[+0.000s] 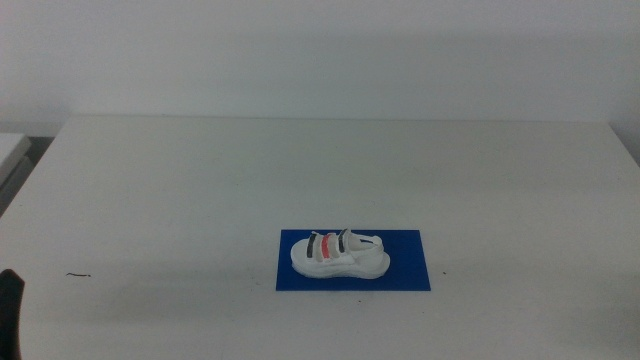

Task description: Use one arm to grab the shoe from the table and place it on the mat.

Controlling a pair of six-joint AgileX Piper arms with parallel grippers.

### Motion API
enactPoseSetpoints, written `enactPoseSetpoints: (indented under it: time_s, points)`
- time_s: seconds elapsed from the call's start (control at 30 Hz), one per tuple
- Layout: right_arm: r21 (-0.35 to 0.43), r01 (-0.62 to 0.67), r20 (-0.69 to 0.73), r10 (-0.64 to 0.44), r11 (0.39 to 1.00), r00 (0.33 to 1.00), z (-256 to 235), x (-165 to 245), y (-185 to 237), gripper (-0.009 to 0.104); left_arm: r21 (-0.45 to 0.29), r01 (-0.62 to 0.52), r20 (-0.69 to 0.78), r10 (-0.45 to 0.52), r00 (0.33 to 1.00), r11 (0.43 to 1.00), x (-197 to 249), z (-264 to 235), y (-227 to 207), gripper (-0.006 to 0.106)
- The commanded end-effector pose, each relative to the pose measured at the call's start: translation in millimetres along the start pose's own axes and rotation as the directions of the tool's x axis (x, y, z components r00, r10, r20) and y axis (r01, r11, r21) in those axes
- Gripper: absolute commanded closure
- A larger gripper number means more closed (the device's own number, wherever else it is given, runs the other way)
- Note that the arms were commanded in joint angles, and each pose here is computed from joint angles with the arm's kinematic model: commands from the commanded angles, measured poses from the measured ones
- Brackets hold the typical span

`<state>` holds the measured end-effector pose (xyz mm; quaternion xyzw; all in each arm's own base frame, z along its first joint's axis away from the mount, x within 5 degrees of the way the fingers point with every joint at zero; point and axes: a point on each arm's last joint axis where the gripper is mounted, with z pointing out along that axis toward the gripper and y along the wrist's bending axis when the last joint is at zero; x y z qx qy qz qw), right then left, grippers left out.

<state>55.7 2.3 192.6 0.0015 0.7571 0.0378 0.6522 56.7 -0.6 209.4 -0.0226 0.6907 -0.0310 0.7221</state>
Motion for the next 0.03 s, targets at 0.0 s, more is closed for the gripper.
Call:
enactPoseSetpoints:
  time_s: [0.0]
  points:
    - [0.003, 0.019, 0.011, -0.019, 1.0, 1.0, -0.1, -0.3, -0.2, 0.005, 0.001, 0.001, 0.015, -0.001, 1.0, 1.0, -1.3, -0.3, -0.1, 0.007]
